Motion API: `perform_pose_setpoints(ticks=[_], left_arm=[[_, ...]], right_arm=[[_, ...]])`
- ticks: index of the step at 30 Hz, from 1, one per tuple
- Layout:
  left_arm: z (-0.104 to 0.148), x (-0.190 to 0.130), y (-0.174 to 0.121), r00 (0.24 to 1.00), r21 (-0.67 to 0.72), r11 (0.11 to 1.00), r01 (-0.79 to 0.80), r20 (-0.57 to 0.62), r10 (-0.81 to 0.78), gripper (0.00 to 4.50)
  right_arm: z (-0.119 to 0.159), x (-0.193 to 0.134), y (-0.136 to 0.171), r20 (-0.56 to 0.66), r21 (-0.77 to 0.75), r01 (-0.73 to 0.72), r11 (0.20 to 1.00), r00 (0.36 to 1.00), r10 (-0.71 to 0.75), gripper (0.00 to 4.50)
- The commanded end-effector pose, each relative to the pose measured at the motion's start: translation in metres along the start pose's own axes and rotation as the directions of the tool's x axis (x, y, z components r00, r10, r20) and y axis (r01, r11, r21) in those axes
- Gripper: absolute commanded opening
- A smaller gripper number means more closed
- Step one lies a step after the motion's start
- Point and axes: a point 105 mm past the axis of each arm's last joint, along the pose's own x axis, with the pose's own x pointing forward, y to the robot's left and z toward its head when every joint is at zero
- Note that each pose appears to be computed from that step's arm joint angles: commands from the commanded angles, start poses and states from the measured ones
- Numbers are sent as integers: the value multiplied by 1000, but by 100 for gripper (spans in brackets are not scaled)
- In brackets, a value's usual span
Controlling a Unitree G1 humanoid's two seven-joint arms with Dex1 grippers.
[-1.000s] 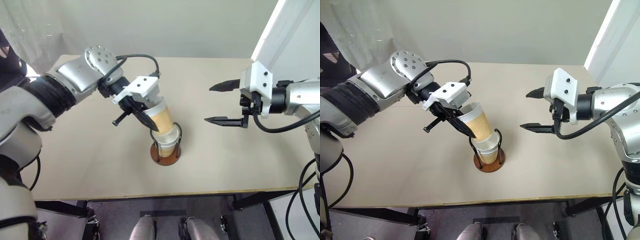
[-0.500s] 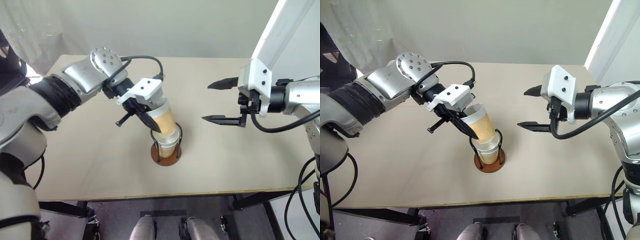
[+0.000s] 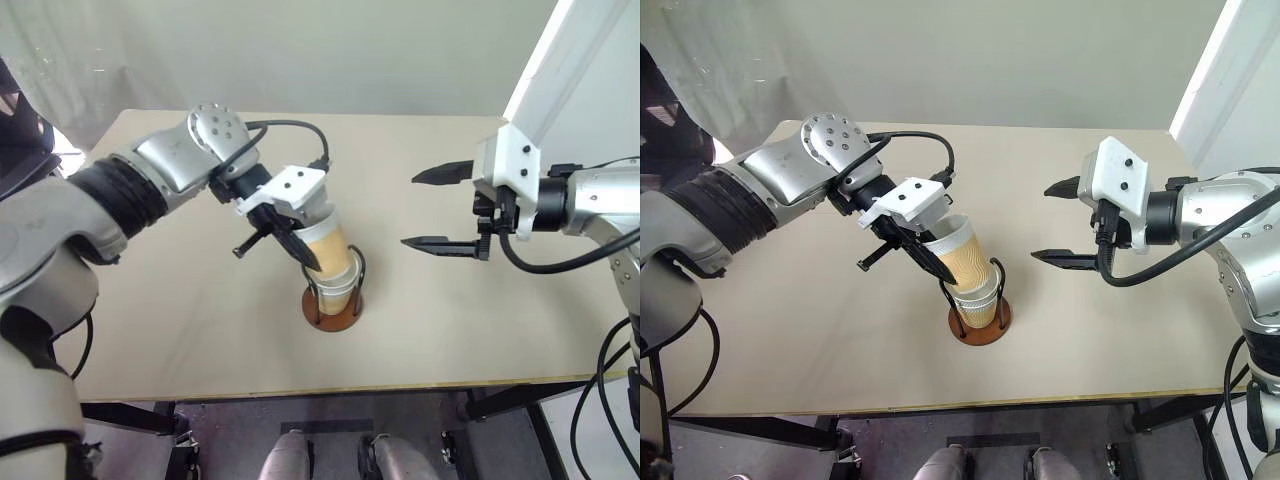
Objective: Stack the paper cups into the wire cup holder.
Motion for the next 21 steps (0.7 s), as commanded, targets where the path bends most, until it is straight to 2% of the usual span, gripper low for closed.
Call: perform_pose_setpoints(ticks=[1,8,14,18,21], left_arm=[[-1,-3,-3,1000,14,1000,23,-7,-23,5],[-4,0,3,1000,17,1000,10,-6,-10,5],[-6,2,7,1000,29,1000,4,-8,-4,5],[-5,2,8,1000,32,999,5,-10,-4,5],[-3,2,9,1000,33,999,8,-8,-7,66]], right_arm=[[11,-8,-4,20,-46,38,998,999,-38,450],[15,-12,1,42,-40,10,999,999,-8,450],[22,-25,21,92,-25,-98,995,991,100,450],[22,-33,26,90,-22,-113,993,989,115,450],[22,-34,25,86,-20,-106,994,991,107,450]])
